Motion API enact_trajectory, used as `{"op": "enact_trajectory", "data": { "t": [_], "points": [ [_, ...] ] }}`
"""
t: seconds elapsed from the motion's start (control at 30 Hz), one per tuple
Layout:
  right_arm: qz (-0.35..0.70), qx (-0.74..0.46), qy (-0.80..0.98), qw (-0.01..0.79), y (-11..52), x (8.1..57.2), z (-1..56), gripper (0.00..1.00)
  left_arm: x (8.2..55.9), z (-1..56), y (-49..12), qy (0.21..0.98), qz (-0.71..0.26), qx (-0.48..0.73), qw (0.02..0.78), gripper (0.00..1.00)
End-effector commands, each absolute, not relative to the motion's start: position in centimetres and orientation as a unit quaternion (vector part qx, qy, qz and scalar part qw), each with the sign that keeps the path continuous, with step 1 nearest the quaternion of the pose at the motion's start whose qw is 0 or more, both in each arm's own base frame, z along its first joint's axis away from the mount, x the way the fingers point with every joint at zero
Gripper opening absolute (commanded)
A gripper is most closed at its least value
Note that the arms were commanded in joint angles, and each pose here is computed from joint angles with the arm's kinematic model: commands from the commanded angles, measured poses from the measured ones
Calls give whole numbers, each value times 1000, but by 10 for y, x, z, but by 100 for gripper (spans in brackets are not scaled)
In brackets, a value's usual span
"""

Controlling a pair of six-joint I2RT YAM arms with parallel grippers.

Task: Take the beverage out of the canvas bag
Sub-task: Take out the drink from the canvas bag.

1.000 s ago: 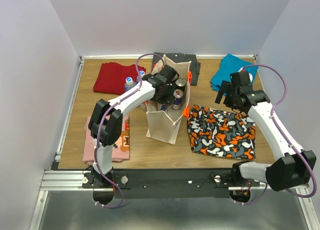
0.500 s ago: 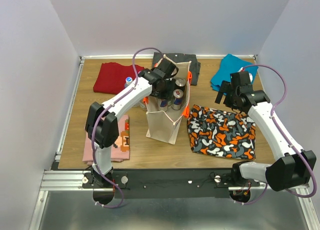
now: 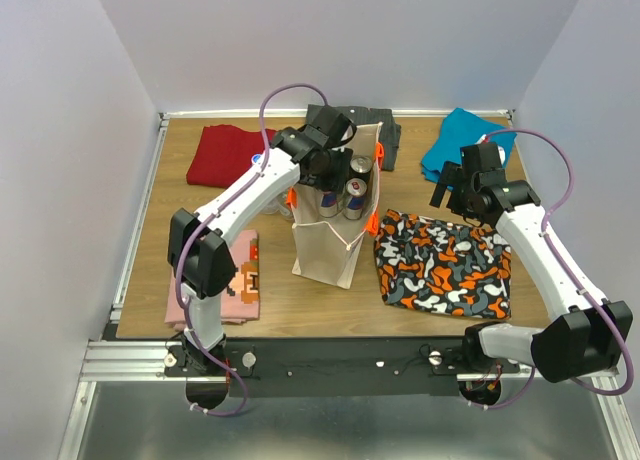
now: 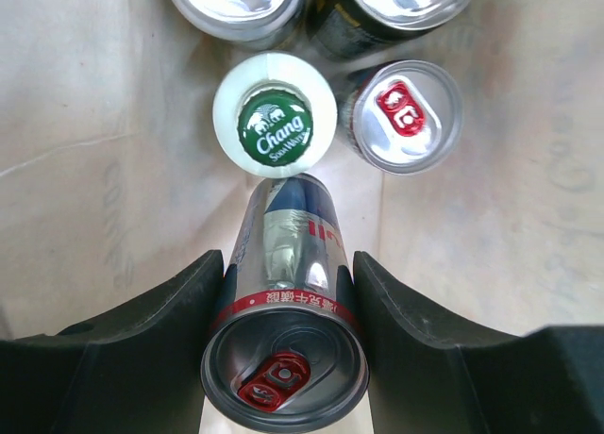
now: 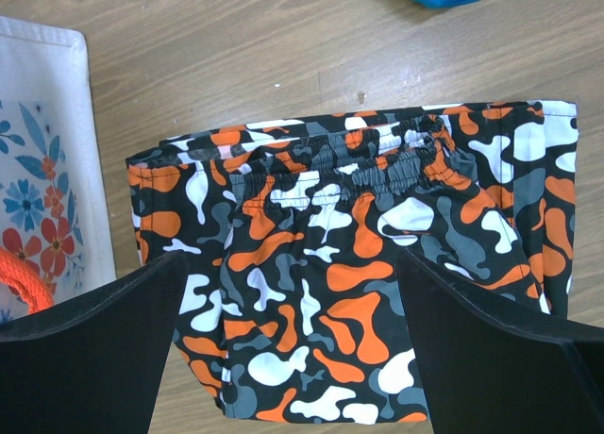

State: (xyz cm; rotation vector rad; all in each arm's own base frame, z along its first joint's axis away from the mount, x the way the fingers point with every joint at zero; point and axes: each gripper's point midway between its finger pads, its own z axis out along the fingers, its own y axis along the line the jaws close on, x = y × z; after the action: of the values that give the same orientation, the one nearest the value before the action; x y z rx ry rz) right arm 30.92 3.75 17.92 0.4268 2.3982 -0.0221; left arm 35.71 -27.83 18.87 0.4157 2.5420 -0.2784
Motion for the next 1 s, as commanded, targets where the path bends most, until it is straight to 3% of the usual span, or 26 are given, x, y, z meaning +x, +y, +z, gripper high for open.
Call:
{"op": "enact_trajectory", "data": {
  "t": [0.0,0.97],
  "points": [
    [-6,165,914,370,34,314,195,100,353,237,-286,925,-142,170,308,0],
    [26,160,915,370,44,309,199,100,311,330,-309,865,-267,279,320,0]
  ]
}}
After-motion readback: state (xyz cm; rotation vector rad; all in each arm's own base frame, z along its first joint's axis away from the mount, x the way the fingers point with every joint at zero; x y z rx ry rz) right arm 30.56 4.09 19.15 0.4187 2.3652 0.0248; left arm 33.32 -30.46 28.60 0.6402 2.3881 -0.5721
